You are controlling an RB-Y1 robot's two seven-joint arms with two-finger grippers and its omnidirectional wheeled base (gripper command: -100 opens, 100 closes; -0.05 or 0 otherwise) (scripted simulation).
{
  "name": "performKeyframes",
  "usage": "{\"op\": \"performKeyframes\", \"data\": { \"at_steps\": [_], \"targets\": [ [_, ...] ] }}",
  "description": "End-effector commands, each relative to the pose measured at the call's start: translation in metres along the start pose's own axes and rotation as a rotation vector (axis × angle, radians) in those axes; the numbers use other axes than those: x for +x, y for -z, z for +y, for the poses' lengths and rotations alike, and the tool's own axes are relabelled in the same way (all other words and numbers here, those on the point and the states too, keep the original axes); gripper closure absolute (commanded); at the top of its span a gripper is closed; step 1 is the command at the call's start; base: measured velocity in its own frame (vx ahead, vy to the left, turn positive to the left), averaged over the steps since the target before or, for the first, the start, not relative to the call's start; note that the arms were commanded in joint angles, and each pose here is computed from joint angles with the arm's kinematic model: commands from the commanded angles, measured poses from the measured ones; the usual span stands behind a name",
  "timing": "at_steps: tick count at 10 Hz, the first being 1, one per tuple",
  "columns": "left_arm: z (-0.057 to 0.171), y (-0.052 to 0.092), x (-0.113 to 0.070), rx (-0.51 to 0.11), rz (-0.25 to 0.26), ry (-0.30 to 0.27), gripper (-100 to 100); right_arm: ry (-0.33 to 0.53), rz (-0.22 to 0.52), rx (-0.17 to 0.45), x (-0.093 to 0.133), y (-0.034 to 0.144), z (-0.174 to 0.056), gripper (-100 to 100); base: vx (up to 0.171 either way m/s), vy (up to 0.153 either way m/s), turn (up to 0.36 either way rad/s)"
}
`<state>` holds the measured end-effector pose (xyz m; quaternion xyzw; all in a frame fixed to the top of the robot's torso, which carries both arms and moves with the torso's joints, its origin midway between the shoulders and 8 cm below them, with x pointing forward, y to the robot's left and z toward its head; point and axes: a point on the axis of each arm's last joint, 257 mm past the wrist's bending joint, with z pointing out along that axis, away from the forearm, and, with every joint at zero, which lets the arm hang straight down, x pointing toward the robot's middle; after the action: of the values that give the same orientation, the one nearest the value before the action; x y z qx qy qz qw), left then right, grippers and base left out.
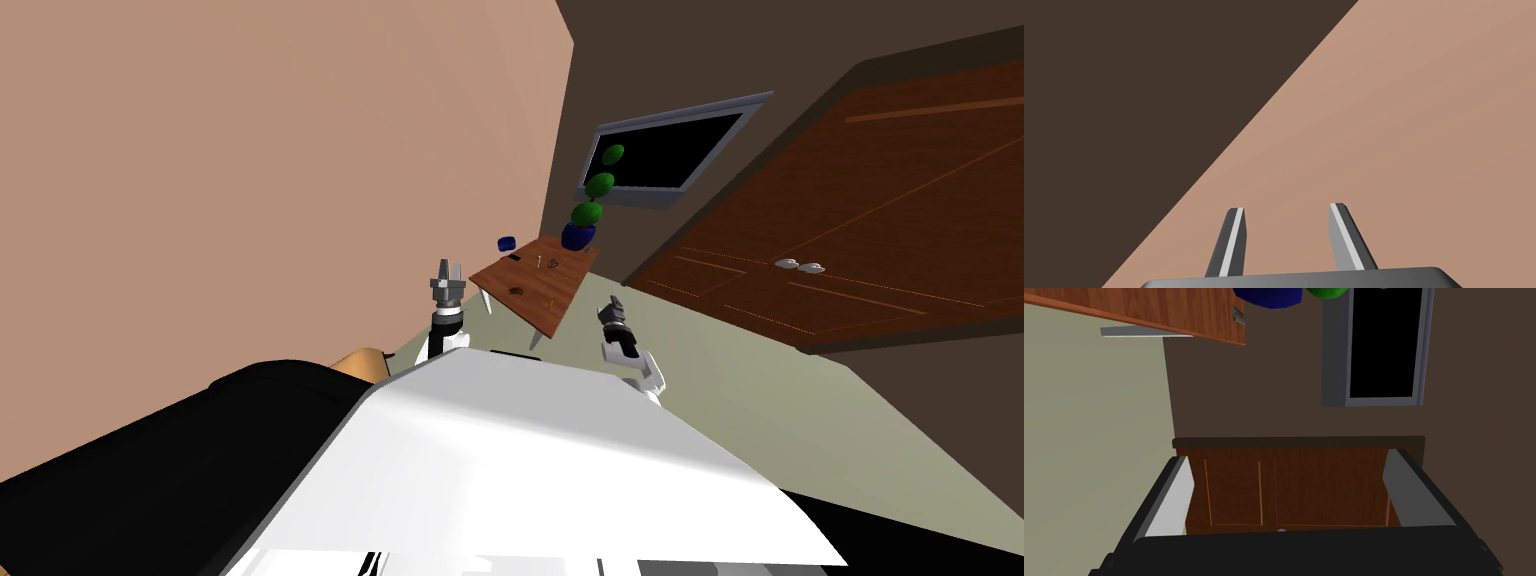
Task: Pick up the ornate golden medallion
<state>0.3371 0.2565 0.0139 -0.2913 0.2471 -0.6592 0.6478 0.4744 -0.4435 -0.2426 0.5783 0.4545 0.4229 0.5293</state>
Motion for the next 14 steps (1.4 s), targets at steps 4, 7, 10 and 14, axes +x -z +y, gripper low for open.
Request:
{"op": "performKeyframes", "data": {
  "at_steps": [4,7,10,14],
  "targets": [
    [0.0,0.0,0.0,0.0,0.0,0.0,0,-0.142,-0.137,0.127,-0.059,-0.008,-0.038,-100,0.027,0.136,-0.067],
    [0.0,0.0,0.0,0.0,0.0,0.0,0,-0.213,-0.206,0.19,-0.085,-0.006,-0.062,-100,0.027,0.138,-0.055],
    [0.0,0.0,0.0,0.0,0.0,0.0,0,-0.355,-0.323,0.267,-0.125,-0.003,-0.09,-100,0.044,0.132,-0.051],
    [0.0,0.0,0.0,0.0,0.0,0.0,0,-0.509,-0.443,0.341,-0.158,0.008,-0.121,-100,0.045,0.162,-0.034]
  ]
}}
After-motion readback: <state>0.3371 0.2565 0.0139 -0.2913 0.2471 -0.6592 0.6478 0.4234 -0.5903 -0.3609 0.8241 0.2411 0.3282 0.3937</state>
